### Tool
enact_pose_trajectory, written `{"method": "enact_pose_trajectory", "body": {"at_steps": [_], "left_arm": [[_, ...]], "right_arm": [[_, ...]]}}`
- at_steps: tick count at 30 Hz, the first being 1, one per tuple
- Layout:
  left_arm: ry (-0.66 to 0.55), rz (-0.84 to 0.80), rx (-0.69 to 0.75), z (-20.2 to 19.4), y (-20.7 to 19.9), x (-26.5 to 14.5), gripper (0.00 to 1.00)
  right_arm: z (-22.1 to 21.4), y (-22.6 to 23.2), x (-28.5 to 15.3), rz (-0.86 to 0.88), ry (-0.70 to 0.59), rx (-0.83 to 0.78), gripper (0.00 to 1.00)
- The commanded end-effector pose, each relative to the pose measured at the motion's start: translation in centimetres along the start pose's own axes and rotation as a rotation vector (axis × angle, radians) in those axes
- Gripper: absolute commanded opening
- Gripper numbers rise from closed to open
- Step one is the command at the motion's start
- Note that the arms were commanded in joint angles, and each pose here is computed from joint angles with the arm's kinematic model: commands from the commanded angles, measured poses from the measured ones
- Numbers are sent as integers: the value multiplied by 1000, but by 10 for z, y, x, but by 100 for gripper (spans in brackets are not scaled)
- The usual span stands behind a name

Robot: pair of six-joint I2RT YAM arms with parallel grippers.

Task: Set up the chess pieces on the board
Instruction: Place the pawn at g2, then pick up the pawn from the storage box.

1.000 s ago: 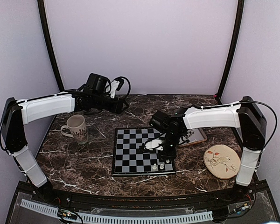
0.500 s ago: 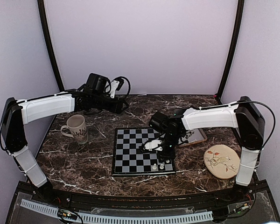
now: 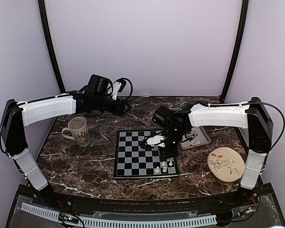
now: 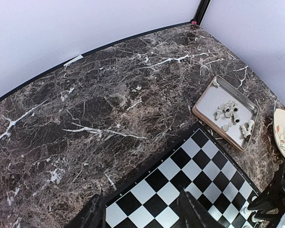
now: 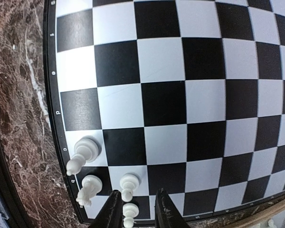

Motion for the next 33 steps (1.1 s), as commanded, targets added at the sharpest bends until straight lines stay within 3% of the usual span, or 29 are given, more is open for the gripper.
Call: {"method": "enact_pose_trajectory", "body": {"at_steps": [1, 9, 18, 33], "left_arm": [[-21, -8, 11, 6, -1, -10, 54], [-20, -23, 10, 5, -3, -8, 54], [-16, -32, 11, 5, -4, -7, 54], [-1, -47, 9, 2, -5, -2, 54]], "right_arm": [[6, -10, -47, 13, -117, 35, 25], [-18, -91, -81, -145, -219, 288, 22], [-65, -174, -71, -304, -165, 577, 17], [-84, -213, -35, -281, -112, 707, 19]]}}
Point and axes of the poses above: each gripper's point midway between its finger pads, its own x axis out along the fingers, its own y axis along the line the jaws close on, z = x × y, the point moved 8 cm from there along -x, back along the fingers, and after that the axes turned 14 degrees about x, right-handed, at the moved point
